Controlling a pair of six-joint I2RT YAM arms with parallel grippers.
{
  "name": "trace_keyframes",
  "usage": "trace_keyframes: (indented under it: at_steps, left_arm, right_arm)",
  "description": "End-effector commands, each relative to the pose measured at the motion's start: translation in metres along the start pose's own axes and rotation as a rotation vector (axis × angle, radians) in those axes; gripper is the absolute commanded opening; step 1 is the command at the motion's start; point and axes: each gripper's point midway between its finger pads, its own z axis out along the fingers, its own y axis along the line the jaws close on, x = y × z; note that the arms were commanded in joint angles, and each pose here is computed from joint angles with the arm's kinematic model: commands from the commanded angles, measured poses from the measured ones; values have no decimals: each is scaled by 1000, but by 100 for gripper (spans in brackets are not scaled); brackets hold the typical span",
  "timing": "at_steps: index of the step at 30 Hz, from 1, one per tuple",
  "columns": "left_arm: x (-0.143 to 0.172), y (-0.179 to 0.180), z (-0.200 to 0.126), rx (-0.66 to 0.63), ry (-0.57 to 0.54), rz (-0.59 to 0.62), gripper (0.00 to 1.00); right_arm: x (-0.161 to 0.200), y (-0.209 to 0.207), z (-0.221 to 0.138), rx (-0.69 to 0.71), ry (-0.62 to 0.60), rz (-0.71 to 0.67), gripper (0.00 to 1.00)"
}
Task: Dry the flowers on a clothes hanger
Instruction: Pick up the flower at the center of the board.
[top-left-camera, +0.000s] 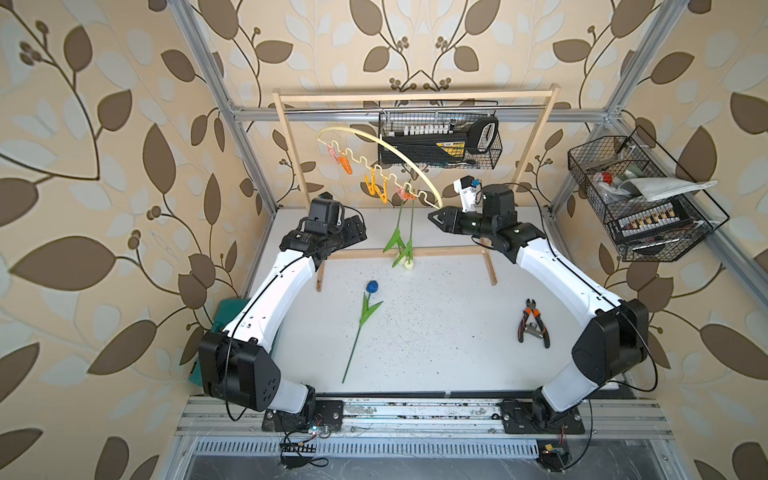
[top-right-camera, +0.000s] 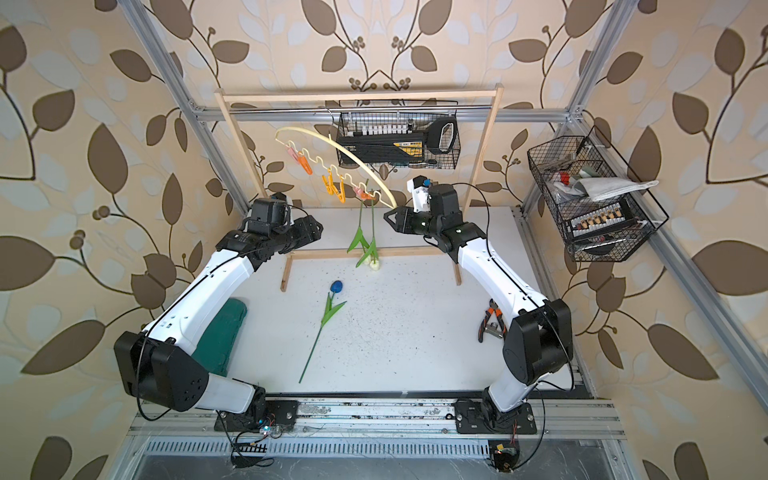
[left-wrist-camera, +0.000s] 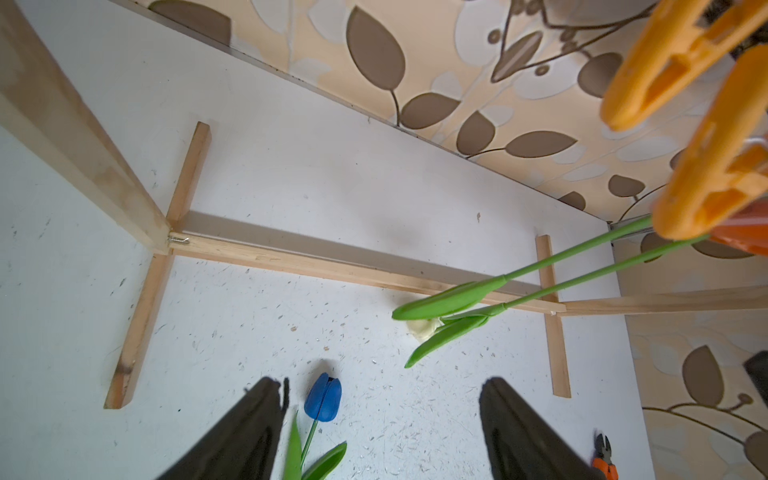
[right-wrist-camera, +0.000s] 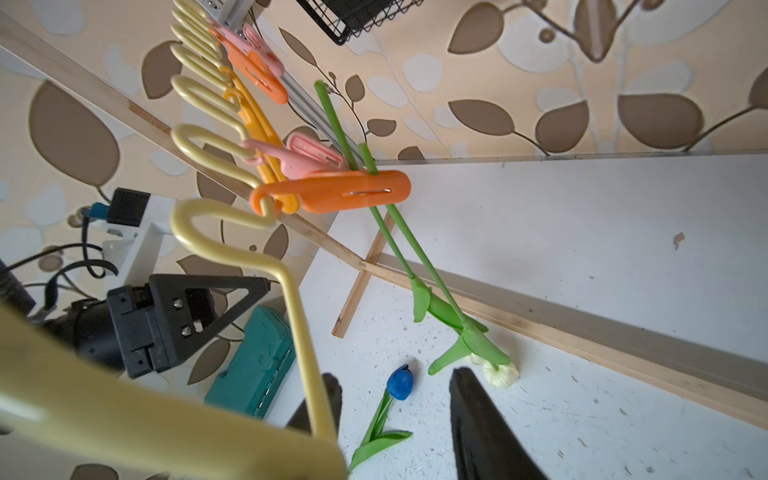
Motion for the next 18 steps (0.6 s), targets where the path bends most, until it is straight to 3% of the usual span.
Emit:
trace_keyframes:
  at_steps: [1, 5, 9, 13, 18]
  left_arm:
    - [-12, -17, 2, 78, -42, 41, 77]
    - [10, 7, 1, -3, 43, -6, 74]
    - [42, 51, -21, -131, 83, -126, 77]
    - [67, 94, -41, -183, 96, -286, 80]
    - [84, 134, -64, -223, 69, -452, 86]
  right_arm:
    - [10, 3, -26, 44, -12, -27, 45]
    - [69, 5, -57, 97, 41, -62, 46]
    - [130, 17, -90, 114, 120, -128, 47]
    - [191, 32, -118, 128, 231, -299, 50]
    - [285, 74, -129, -102, 404, -535, 62]
